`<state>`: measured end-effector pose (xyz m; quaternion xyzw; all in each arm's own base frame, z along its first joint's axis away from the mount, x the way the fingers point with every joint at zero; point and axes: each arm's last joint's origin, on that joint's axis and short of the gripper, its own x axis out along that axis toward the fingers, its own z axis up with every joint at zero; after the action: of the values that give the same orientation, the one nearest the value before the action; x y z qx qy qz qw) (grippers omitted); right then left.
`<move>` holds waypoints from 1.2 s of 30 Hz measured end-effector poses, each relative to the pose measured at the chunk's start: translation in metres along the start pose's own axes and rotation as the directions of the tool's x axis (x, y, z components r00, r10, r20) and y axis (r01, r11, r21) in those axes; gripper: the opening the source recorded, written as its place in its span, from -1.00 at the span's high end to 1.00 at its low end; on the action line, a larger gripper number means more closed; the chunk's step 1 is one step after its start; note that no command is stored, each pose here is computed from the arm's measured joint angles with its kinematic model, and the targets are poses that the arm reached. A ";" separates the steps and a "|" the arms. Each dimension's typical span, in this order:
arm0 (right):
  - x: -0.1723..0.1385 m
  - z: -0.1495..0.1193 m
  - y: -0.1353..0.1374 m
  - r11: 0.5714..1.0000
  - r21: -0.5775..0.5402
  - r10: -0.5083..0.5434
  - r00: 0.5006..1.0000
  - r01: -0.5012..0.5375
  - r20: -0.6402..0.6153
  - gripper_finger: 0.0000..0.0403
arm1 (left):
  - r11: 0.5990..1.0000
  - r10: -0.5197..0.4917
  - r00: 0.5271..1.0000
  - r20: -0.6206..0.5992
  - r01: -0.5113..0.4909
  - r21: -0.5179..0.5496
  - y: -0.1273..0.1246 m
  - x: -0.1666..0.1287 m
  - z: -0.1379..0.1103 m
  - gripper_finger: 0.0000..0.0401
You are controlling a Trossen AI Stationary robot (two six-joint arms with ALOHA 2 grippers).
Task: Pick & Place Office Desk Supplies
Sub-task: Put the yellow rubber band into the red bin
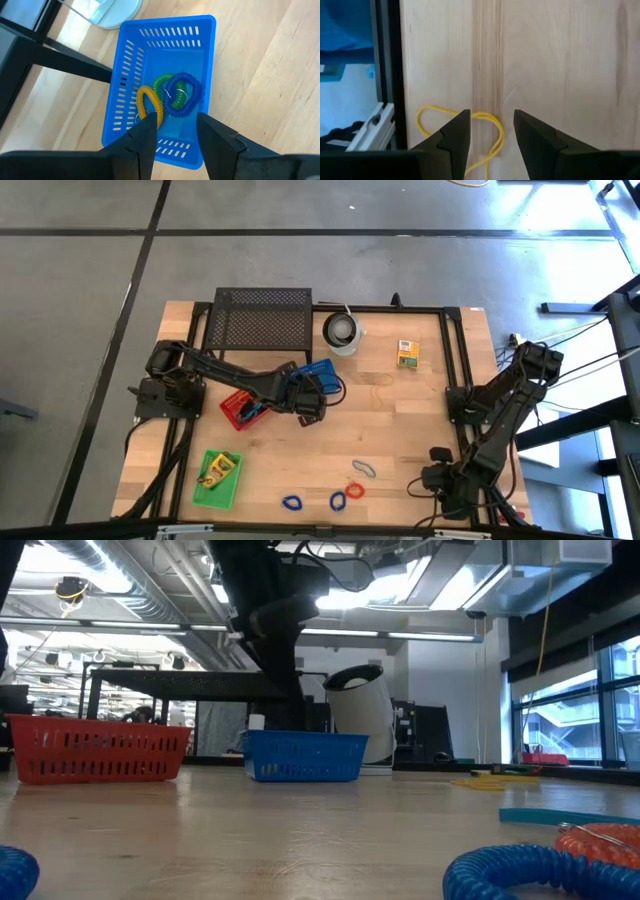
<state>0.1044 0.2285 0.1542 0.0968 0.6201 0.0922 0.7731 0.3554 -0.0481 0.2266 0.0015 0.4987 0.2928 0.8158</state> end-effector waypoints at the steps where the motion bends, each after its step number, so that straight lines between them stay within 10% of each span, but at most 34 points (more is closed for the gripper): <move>1: 0.000 -0.001 0.000 1.000 -0.004 0.002 1.000 -0.002 -0.006 0.24 | 1.000 0.000 1.000 0.000 0.000 -0.003 0.000 0.000 0.000 0.35; 18: 0.030 -0.010 -0.001 0.986 -0.105 -0.135 0.990 0.129 -0.050 0.28 | 0.999 -0.048 0.999 -0.018 0.047 -0.017 -0.005 -0.003 -0.003 0.38; 36: 0.027 -0.009 -0.001 0.958 -0.255 -0.150 0.988 0.134 -0.046 0.98 | 0.996 -0.082 0.997 0.000 0.082 0.038 -0.024 -0.017 -0.014 0.43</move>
<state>0.1017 0.2346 0.1266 -0.0498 0.6334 0.1175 0.7632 0.3500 -0.0799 0.2259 -0.0034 0.5031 0.2495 0.8274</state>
